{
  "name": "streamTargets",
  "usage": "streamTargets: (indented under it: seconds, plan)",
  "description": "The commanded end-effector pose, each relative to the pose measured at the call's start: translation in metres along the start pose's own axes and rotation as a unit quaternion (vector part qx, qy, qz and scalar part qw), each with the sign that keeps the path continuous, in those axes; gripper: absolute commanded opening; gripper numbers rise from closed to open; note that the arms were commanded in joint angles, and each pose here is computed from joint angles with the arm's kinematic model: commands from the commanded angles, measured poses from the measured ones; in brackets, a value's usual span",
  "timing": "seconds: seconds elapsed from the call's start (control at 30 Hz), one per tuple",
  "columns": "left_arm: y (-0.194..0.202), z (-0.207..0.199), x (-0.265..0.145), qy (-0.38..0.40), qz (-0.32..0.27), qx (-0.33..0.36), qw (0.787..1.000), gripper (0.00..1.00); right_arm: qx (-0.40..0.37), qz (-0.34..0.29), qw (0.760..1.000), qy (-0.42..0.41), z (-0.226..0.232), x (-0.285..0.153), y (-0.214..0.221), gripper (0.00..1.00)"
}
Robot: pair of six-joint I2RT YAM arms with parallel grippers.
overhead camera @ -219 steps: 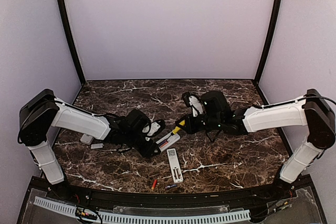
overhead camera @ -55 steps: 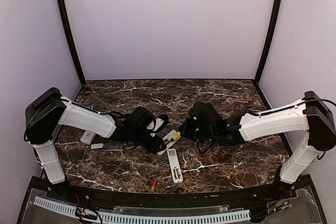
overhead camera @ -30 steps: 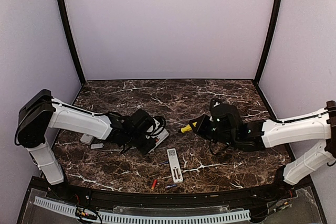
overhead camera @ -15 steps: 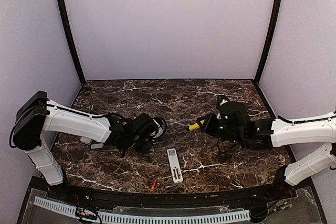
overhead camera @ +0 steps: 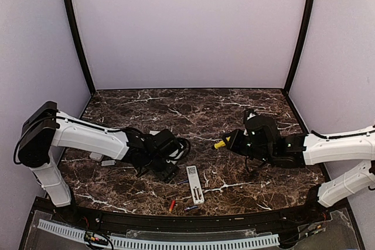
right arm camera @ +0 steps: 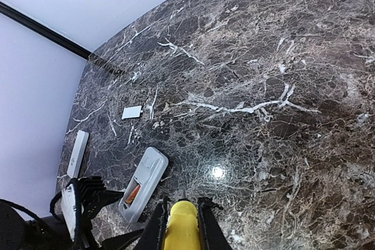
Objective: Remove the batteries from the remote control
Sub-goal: Pick up the remote control without the battery cover from the center of the board.
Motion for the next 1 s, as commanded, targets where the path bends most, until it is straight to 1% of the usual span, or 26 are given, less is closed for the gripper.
streamTargets:
  seconds: [0.0,0.07,0.1,0.13,0.17,0.2,0.23,0.27,0.33,0.57,0.83,0.9,0.97]
  plan:
    - [0.004,-0.008,-0.028,0.11,0.003,-0.068,0.992,0.79,-0.001,-0.012,1.0,-0.005,0.001,-0.002,-0.005,0.0]
    - [0.007,-0.004,-0.035,0.139,0.003,-0.104,0.985,0.82,-0.001,-0.011,1.0,-0.006,0.001,-0.002,-0.005,0.0]
    - [0.006,-0.002,-0.042,0.161,-0.006,-0.128,0.979,0.83,-0.001,-0.011,1.0,-0.008,0.002,-0.002,-0.005,0.0]
    - [0.01,0.006,-0.041,0.165,-0.002,-0.161,0.973,0.84,-0.001,-0.01,1.0,-0.008,0.002,-0.002,-0.005,0.0]
    - [0.008,0.01,-0.046,0.186,-0.013,-0.178,0.966,0.84,-0.001,-0.01,1.0,-0.009,0.002,-0.002,-0.005,0.0]
    - [0.014,0.019,-0.043,0.189,-0.008,-0.209,0.959,0.84,-0.002,-0.008,1.0,-0.01,0.002,-0.001,-0.004,0.0]
    - [0.012,0.021,-0.046,0.204,-0.019,-0.223,0.953,0.84,-0.001,-0.008,1.0,-0.011,0.003,-0.001,-0.004,0.0]
    - [0.017,0.025,-0.042,0.202,-0.013,-0.243,0.949,0.84,-0.002,-0.006,1.0,-0.012,0.003,0.0,-0.003,0.0]
    - [0.021,0.028,-0.039,0.193,-0.011,-0.257,0.947,0.84,-0.004,-0.003,1.0,-0.015,0.004,0.001,-0.003,0.0]
    - [0.036,0.025,-0.015,0.164,0.017,-0.249,0.954,0.84,-0.006,0.005,1.0,-0.025,0.008,0.006,0.0,0.0]
    - [0.035,0.022,0.001,0.089,0.021,-0.197,0.976,0.83,-0.003,0.015,1.0,-0.027,0.009,0.013,0.004,0.0]
    - [0.036,0.022,0.004,0.074,0.02,-0.188,0.979,0.82,-0.005,0.016,0.999,-0.027,0.009,0.014,0.004,0.0]
    - [0.034,0.022,0.007,0.067,0.018,-0.175,0.982,0.79,-0.005,0.016,1.0,-0.027,0.01,0.015,0.004,0.0]
Point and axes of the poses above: each gripper's point midway between its finger pads, its own x axis out along the fingers, its own z axis along the line the jaws close on, y = z × x, the point moved 9 cm from there along -x, back along the fingers, and after that the axes turned 5 degrees about x, right-handed, at the moved point
